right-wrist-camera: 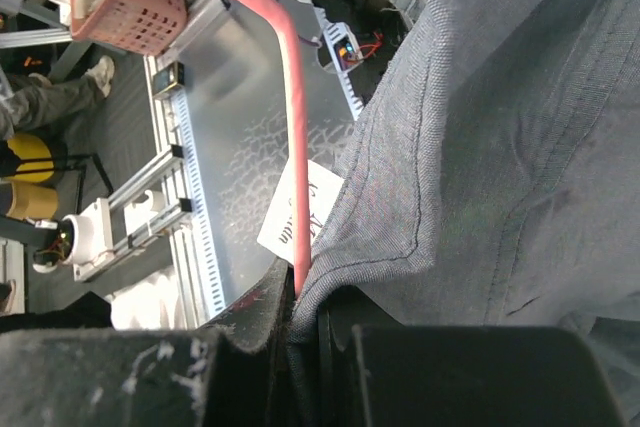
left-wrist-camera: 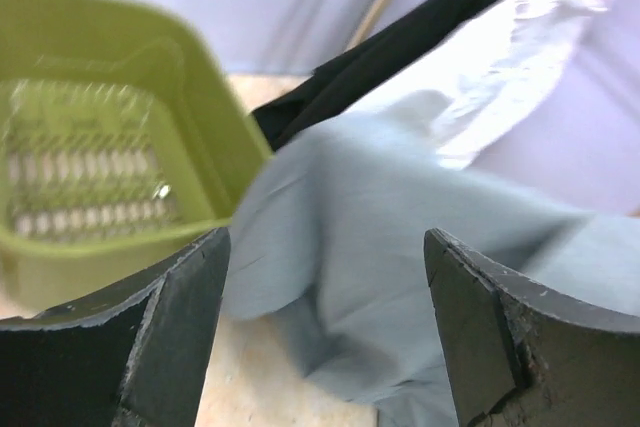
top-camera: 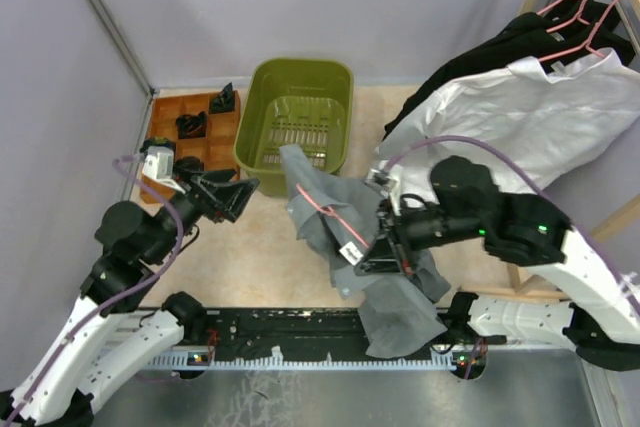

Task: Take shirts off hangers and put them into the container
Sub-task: Move the bin to the center of the board, then adjust the hanger.

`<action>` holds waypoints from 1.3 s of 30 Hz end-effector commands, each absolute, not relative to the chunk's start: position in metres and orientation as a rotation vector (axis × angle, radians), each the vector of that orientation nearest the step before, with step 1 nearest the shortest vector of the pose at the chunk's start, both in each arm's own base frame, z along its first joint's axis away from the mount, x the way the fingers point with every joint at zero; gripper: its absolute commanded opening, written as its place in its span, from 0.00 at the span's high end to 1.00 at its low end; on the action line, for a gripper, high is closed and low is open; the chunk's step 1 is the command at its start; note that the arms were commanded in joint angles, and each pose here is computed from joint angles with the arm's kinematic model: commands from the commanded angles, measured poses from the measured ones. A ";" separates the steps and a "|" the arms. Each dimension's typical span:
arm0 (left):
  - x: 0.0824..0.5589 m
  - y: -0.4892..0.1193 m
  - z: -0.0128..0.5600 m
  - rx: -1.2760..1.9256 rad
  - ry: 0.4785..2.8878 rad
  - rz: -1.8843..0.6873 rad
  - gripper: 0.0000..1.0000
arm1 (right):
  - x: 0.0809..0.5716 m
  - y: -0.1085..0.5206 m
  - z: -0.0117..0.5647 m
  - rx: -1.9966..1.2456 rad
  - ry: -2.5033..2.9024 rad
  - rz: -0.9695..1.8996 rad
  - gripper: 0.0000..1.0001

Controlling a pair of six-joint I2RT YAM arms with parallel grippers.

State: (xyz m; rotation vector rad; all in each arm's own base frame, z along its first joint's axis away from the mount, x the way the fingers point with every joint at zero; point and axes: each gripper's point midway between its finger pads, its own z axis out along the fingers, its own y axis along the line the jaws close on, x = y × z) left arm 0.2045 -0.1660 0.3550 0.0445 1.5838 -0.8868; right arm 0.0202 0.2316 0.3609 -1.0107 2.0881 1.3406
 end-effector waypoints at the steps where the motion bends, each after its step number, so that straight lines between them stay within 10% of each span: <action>1: 0.151 -0.196 0.409 0.474 1.266 -1.044 0.14 | 0.042 0.280 0.371 -1.036 1.951 1.407 1.00; 24: 0.113 -0.231 0.408 0.840 0.867 -1.131 0.29 | 0.037 0.317 0.349 -1.074 1.928 1.832 1.00; 34: 0.102 -0.250 0.397 1.006 0.936 -1.255 0.59 | 0.036 0.317 0.345 -1.084 1.926 1.837 1.00; 39: 0.102 -0.245 0.425 0.961 0.880 -1.225 1.00 | 0.049 0.309 0.333 -1.084 2.016 1.631 0.84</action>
